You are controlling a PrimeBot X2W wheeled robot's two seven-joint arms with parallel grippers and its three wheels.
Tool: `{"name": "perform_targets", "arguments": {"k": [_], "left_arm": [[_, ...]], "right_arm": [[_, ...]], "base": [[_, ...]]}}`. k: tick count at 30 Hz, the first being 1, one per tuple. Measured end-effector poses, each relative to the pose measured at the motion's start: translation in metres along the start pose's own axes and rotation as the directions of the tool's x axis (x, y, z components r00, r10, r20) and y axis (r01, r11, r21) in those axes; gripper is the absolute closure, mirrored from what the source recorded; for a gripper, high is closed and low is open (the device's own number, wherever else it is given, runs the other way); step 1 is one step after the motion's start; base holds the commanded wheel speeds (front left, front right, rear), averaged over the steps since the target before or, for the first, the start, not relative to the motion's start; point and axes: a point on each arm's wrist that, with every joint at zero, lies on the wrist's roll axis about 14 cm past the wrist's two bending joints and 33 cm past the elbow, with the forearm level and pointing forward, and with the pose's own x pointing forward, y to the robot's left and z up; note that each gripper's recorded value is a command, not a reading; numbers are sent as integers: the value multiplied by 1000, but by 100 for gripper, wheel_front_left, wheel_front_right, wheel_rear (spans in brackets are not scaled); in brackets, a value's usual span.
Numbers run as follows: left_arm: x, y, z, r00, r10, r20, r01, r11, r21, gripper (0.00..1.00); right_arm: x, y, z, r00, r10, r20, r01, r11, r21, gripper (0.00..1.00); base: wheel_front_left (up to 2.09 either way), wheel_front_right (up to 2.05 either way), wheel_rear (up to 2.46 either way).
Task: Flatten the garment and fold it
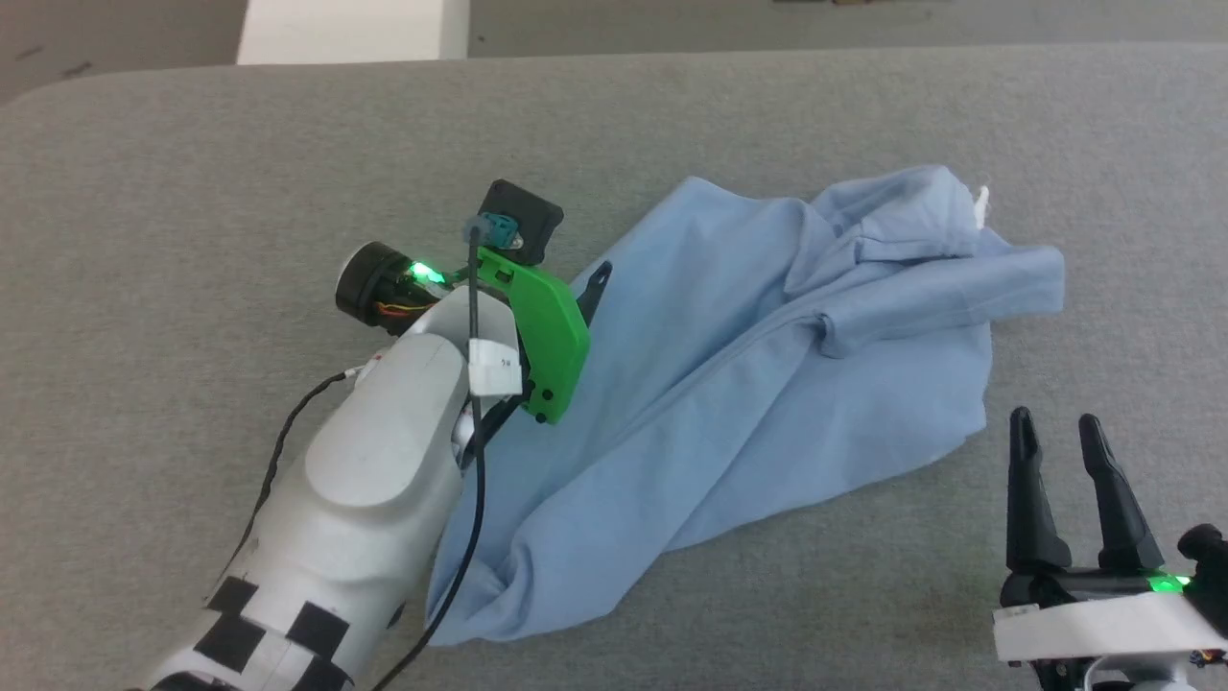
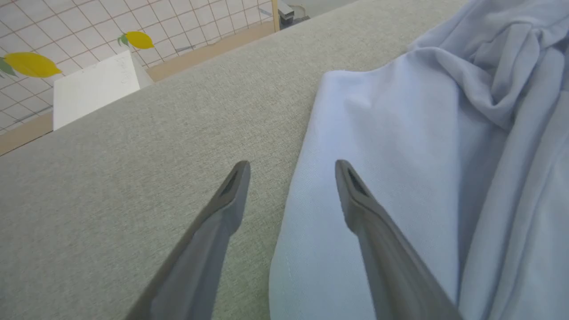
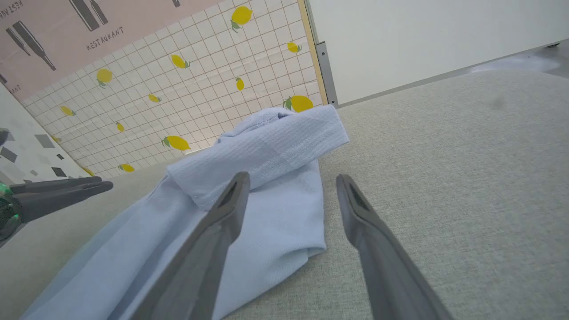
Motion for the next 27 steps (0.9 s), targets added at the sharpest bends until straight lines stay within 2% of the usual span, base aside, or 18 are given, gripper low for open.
{"name": "perform_targets", "arguments": {"k": [7, 10, 11, 12, 19, 24, 27], "left_arm": [[22, -13, -55, 968, -61, -245, 53, 998, -41, 0], [29, -8, -64, 951, -62, -301, 48, 997, -55, 0], [31, -8, -65, 948, -64, -311, 51, 997, -50, 43], [34, -8, -65, 946, -67, -317, 56, 997, -44, 100], [46, -14, -56, 965, -96, -242, 81, 994, -68, 100], [41, -4, -21, 998, -60, -35, 56, 992, -115, 100], [27, 11, 10, 993, -3, 122, 26, 983, -182, 100]], "right_arm": [[-2, -13, -2, 999, -42, -9, 42, 999, -11, 0], [-5, -17, -5, 998, -57, -21, 57, 998, -15, 0], [-5, -18, -6, 998, -60, -25, 60, 998, -16, 0], [-6, -19, -8, 997, -64, -30, 64, 998, -17, 0], [-3, -23, -15, 996, -76, -52, 75, 997, -21, 0], [4, -16, -17, 997, -51, -52, 50, 999, -12, 0], [8, -8, -17, 999, -25, -47, 25, 1000, -4, 0]], "base": [[0, 0, 0], [0, 0, 0], [0, 0, 0], [0, 0, 0], [0, 0, 0], [0, 0, 0], [0, 0, 0]]}}
